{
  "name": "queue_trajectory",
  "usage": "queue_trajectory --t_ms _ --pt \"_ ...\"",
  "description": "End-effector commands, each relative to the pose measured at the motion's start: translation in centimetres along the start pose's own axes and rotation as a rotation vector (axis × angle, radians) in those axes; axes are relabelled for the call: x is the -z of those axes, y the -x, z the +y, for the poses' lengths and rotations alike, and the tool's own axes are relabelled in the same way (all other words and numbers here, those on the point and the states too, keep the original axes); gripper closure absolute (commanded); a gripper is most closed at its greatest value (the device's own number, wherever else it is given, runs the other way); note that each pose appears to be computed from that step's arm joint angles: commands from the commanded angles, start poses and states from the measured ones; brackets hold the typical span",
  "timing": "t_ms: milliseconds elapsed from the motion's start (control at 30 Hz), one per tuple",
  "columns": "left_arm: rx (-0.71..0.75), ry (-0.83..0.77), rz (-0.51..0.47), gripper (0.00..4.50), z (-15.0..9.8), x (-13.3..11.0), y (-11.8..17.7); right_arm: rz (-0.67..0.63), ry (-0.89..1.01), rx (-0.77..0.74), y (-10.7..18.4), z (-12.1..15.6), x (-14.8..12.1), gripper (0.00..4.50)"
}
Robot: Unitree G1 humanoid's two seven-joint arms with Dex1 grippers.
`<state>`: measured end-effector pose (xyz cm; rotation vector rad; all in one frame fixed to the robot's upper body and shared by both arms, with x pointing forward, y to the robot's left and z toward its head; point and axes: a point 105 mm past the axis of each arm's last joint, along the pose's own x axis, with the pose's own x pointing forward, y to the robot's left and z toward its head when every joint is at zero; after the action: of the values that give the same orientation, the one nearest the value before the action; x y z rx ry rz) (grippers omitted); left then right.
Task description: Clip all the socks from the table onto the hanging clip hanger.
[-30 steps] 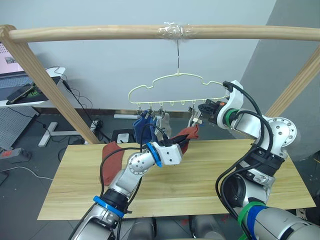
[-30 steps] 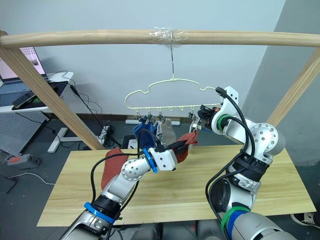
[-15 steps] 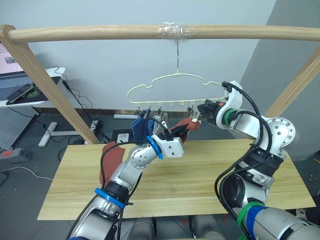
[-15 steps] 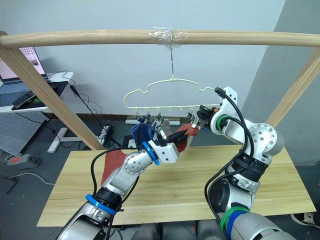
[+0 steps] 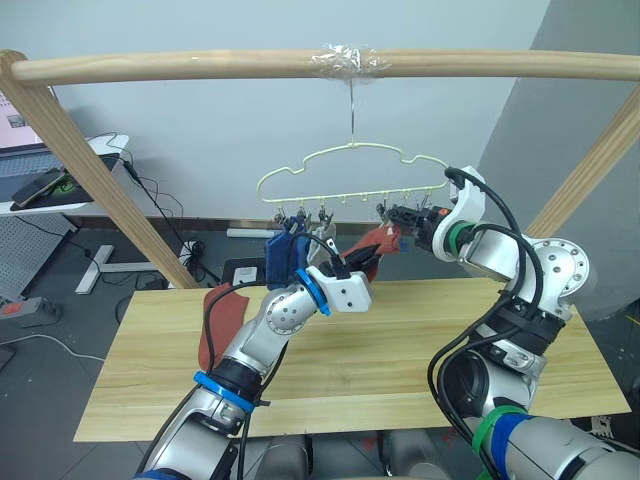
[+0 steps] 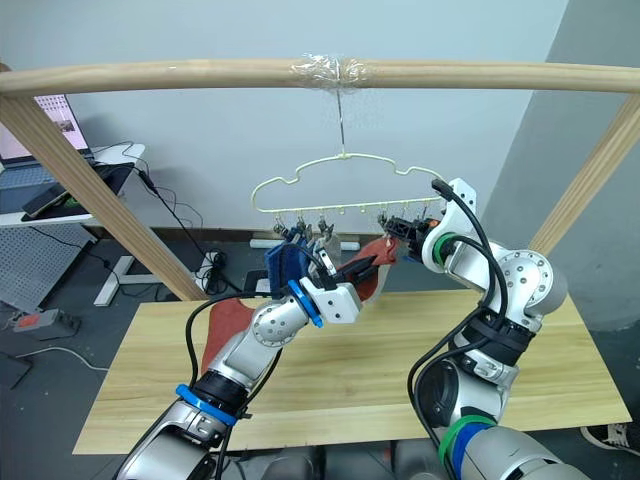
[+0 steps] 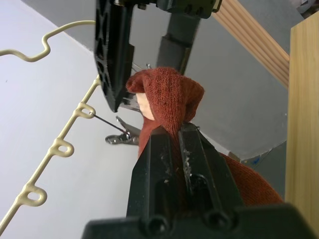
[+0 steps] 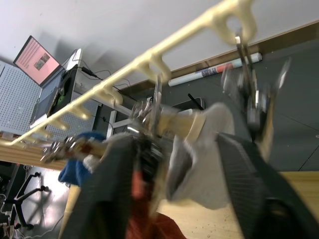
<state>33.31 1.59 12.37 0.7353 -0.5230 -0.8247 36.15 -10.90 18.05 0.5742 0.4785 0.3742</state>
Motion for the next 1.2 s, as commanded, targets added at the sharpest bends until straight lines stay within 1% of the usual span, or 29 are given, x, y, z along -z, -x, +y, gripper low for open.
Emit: queue_trajectory --t_ms 33,67,133,233,267,333,400,500,633,667,733,767,833,900,933,967,1000,1067,1133,1200 --pt "-0.008 0.089 -0.036 4.5 0.2 -1.0 -0.5 -0.062 0.039 -0.053 1.2 0.8 -1.2 0.38" --pt "-0.003 0.131 -0.038 4.5 0.0 -1.0 -0.6 -0.073 0.049 -0.067 1.5 0.8 -1.3 0.08" --pt "0.004 0.242 -0.047 4.5 -0.4 -1.3 -0.9 -0.104 0.058 -0.096 2.3 0.8 -1.6 0.03" --pt "-0.011 0.526 -0.066 3.77 -0.9 -1.6 -1.4 -0.145 0.089 -0.133 3.7 0.6 -1.7 0.0" --pt "-0.014 0.594 -0.072 3.45 -1.0 -1.8 -1.5 -0.154 0.095 -0.139 4.0 0.6 -1.7 0.0" --pt "-0.026 0.762 -0.087 2.92 -1.0 -1.9 -1.7 -0.173 0.104 -0.137 4.6 0.4 -1.7 0.0" --pt "-0.037 0.898 -0.085 2.34 -1.0 -1.8 -1.8 -0.185 0.112 -0.111 5.0 -0.2 -1.6 0.0" --pt "-0.023 1.016 -0.063 1.43 -1.2 -1.2 -1.3 -0.192 0.131 -0.07 5.3 -0.9 -1.1 0.0" --pt "-0.022 1.087 0.0 0.16 -1.0 0.2 0.5 -0.208 0.216 0.002 5.5 -2.1 0.1 0.0" --pt "-0.021 1.091 0.027 0.05 -0.9 0.6 1.2 -0.216 0.24 0.023 5.5 -2.5 0.4 0.0" --pt "-0.022 1.089 0.086 0.05 -0.9 1.4 2.4 -0.236 0.279 0.056 5.4 -3.0 0.8 0.0" --pt "-0.031 1.081 0.142 0.05 -0.9 2.1 3.1 -0.252 0.309 0.08 5.4 -3.3 1.1 0.0" --pt "-0.047 1.052 0.233 0.05 -0.8 3.1 4.6 -0.295 0.443 0.149 5.3 -3.9 1.1 0.0" --pt "-0.07 0.983 0.277 0.0 -0.1 3.4 5.8 -0.334 0.554 0.174 5.1 -3.9 1.3 0.38" --pt "-0.083 0.928 0.276 0.0 0.4 3.2 6.4 -0.351 0.588 0.186 4.8 -3.9 1.6 0.62" --pt "-0.077 0.897 0.266 0.0 0.8 2.7 7.0 -0.375 0.625 0.204 4.6 -3.9 1.6 0.96" --pt "-0.065 0.889 0.253 0.0 0.9 2.2 7.4 -0.39 0.65 0.216 4.4 -3.8 1.7 1.26" --pt "-0.033 0.906 0.23 0.0 1.0 1.4 7.9 -0.419 0.674 0.226 4.1 -3.7 1.7 1.26" --pt "0.0 0.912 0.174 0.0 1.4 0.1 8.6 -0.463 0.67 0.226 3.8 -3.3 1.4 1.26" --pt "-0.003 0.906 0.13 0.0 2.1 -0.8 9.1 -0.5 0.665 0.229 3.4 -3.0 1.1 1.58"
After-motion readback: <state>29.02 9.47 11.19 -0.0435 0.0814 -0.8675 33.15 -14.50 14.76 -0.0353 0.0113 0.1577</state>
